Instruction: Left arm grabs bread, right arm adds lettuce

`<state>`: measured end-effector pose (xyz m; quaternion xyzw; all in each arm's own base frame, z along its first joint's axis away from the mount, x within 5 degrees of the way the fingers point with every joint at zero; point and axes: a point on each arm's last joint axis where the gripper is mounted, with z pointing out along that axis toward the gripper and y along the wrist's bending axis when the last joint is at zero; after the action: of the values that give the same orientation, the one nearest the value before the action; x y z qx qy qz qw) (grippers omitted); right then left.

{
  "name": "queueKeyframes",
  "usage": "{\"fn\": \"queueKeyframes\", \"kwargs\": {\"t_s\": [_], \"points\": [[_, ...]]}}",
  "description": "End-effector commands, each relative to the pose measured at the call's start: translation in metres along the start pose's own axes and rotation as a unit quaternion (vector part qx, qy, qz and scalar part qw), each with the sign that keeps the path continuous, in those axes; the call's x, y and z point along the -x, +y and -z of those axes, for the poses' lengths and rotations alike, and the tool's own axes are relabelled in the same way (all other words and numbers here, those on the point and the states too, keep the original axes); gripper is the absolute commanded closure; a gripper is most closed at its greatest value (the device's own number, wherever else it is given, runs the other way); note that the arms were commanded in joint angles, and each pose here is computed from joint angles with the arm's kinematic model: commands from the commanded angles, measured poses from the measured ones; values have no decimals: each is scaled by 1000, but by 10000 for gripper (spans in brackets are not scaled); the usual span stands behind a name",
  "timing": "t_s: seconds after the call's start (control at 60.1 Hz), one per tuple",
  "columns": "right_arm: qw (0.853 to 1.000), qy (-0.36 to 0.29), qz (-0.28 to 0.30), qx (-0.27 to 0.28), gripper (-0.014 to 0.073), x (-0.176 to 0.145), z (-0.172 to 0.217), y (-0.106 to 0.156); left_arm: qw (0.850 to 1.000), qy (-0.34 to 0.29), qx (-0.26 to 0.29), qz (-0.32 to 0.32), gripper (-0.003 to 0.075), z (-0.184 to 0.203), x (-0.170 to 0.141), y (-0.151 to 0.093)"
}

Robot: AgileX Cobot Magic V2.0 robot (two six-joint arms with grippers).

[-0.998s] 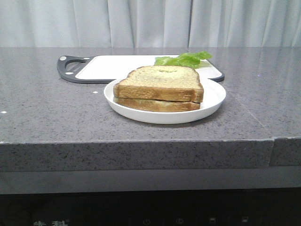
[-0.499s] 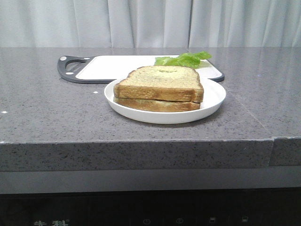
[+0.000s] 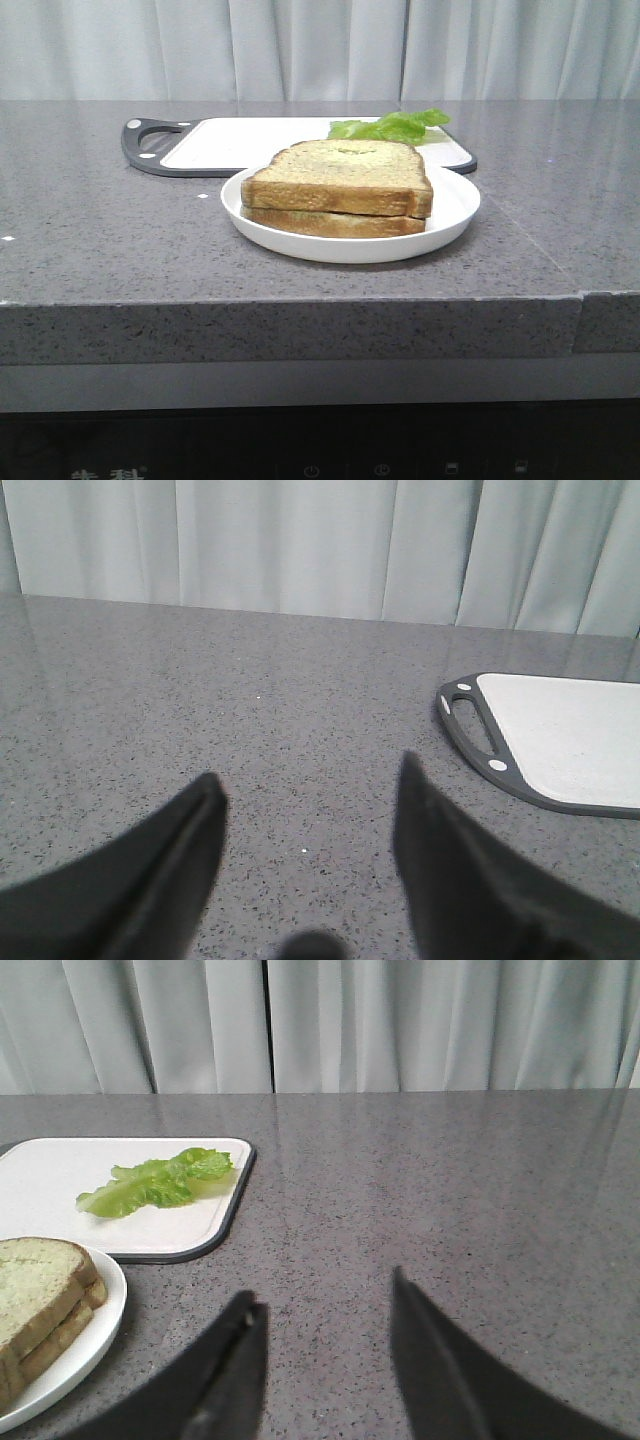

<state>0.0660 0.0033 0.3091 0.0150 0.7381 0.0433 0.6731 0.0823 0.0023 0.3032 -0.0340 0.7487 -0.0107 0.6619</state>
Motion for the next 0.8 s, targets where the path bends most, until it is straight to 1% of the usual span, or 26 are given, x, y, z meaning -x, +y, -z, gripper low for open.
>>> {"fn": "queueKeyframes", "kwargs": {"t_s": [0.0, 0.017, 0.05, 0.116, 0.183, 0.249, 0.316, 0.416, 0.466, 0.582, 0.665, 0.781], "points": [[999, -44, 11, -3, 26, 17, 1, 0, 999, -52, -5, 7, 122, 1, 19, -1], [999, -44, 11, -3, 10, 17, 1, 0, 999, -52, -6, 8, 109, 1, 19, -1], [999, -43, 11, -3, -5, 17, 1, 0, 999, -52, -8, 15, 108, 1, 19, -2], [999, -43, 11, -3, -4, 17, 1, 0, 998, -49, -13, 37, 118, 2, 19, -3], [999, -43, 11, -3, -4, 17, 1, 0, 998, -34, -19, 58, 118, 1, 20, -4], [999, -43, 11, -3, -4, 17, 1, 0, 997, -1, -30, 70, 118, -2, 24, -7], [999, -43, 11, -3, -4, 17, 1, 0, 996, 36, -41, 69, 118, -9, 29, -10], [999, -42, 11, -3, -4, 16, 1, 0, 991, 82, -73, 74, 118, -22, 40, -19], [999, -42, 10, -3, -4, 17, 1, 0, 987, 100, -102, 74, 118, -31, 49, -28], [999, -42, 8, -2, -4, 17, 1, 1, 975, 141, -155, 70, 118, -55, 57, -49], [999, -42, 8, -2, -4, 16, 1, 1, 964, 171, -194, 55, 118, -72, 59, -70], [999, -42, 8, -2, -4, 16, 1, 1, 946, 211, -244, 33, 118, -97, 58, -107]]}}
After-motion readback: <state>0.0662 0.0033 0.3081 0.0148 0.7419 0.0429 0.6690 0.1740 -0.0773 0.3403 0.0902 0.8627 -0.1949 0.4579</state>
